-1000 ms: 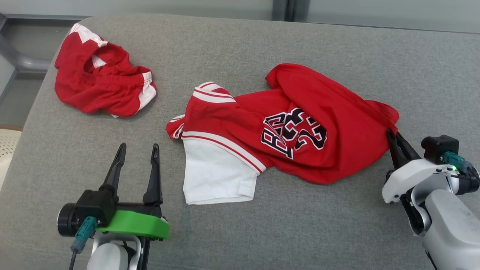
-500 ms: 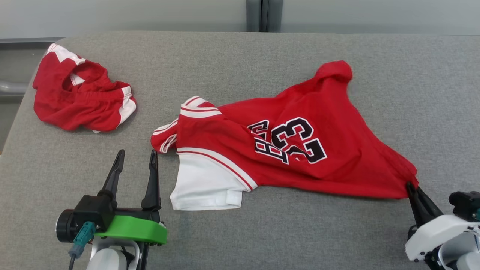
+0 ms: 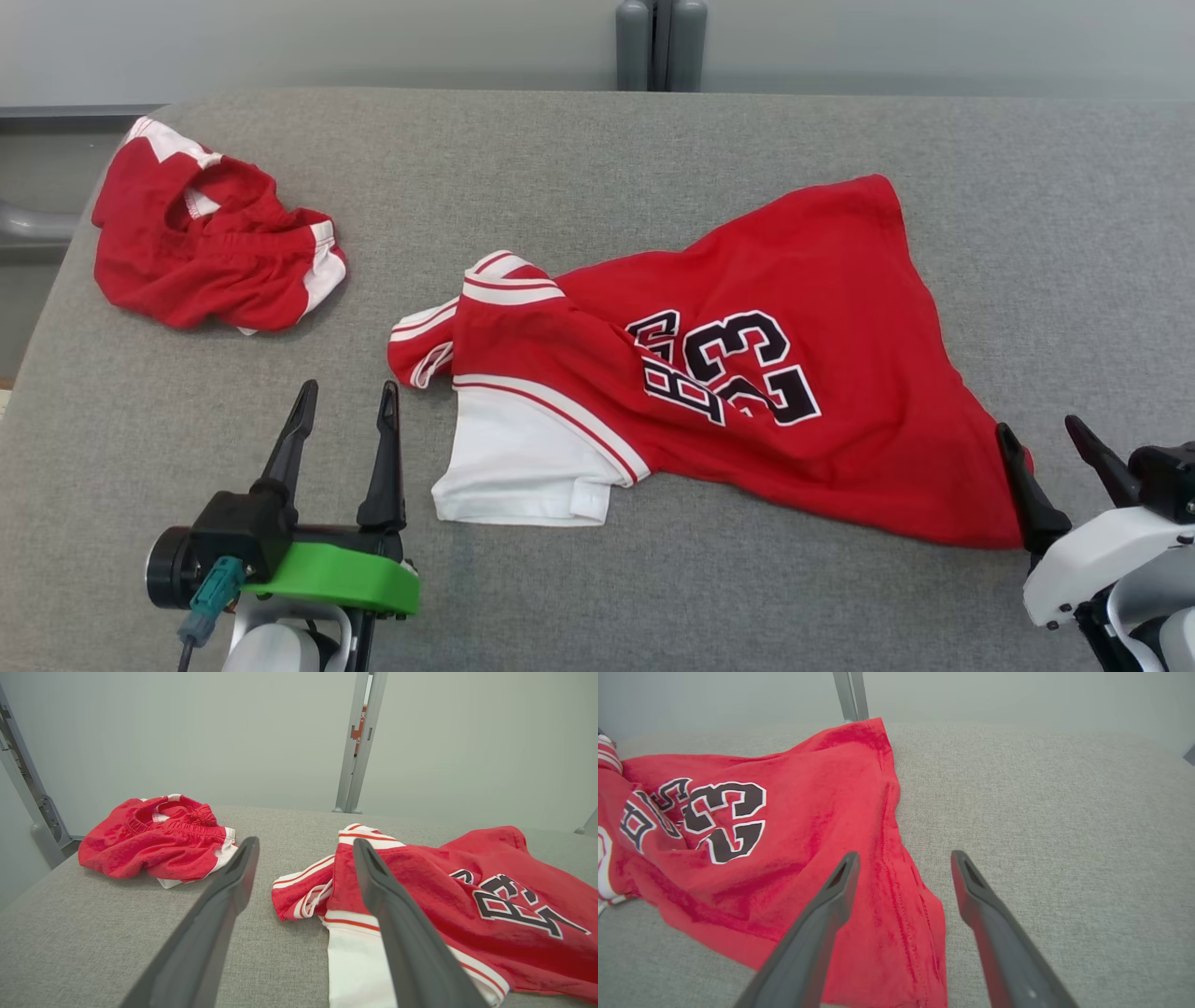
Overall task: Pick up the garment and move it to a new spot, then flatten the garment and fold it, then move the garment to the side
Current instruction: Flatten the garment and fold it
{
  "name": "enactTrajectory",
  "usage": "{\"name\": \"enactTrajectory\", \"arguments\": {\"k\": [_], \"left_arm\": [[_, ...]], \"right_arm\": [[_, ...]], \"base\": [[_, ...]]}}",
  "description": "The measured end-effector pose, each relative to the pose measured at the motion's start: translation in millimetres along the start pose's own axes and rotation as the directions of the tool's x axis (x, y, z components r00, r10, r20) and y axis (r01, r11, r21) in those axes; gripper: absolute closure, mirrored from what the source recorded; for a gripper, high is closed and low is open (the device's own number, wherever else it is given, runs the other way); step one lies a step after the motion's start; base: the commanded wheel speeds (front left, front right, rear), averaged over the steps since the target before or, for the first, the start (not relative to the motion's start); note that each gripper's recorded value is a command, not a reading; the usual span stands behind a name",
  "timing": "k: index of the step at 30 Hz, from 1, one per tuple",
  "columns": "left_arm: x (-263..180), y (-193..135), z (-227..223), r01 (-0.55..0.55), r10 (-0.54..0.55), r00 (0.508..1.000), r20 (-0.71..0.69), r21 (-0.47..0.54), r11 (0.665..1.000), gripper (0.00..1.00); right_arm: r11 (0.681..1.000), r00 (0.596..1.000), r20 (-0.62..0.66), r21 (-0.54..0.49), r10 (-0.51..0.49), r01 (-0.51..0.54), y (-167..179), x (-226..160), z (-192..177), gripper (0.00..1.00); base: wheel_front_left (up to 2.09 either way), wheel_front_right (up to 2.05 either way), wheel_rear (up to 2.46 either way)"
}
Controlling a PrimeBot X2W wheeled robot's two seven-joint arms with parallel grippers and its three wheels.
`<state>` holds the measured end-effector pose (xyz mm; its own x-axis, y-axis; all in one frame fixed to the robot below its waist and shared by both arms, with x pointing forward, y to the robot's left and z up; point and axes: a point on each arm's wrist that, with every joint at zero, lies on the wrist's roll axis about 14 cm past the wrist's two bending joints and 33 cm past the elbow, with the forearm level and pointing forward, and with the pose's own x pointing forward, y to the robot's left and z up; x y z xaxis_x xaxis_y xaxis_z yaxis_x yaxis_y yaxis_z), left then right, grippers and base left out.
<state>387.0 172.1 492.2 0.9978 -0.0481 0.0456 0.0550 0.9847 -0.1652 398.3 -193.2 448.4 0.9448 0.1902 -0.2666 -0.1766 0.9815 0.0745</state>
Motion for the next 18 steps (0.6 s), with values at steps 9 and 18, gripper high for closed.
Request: {"name": "enactTrajectory", "arguments": {"k": [9, 18], "left_arm": [[-4.7, 6.8, -0.4, -0.022, 0.022, 1.000, -0.004, 0.002, 1.000, 0.00], [-4.2, 12.6, -4.7, -0.040, 0.040, 0.999, -0.016, -0.002, 0.999, 0.00]], "right_arm": [[0.997, 0.992, -0.122, -0.068, 0.025, -0.033, -3.8, 14.5, -26.1, 0.00], [0.998, 0.980, -0.195, -0.048, 0.038, -0.048, -1.9, 24.1, -55.0, 0.99]], "base": [[0.00, 0.00, 0.00], [0.00, 0.00, 0.00]]}}
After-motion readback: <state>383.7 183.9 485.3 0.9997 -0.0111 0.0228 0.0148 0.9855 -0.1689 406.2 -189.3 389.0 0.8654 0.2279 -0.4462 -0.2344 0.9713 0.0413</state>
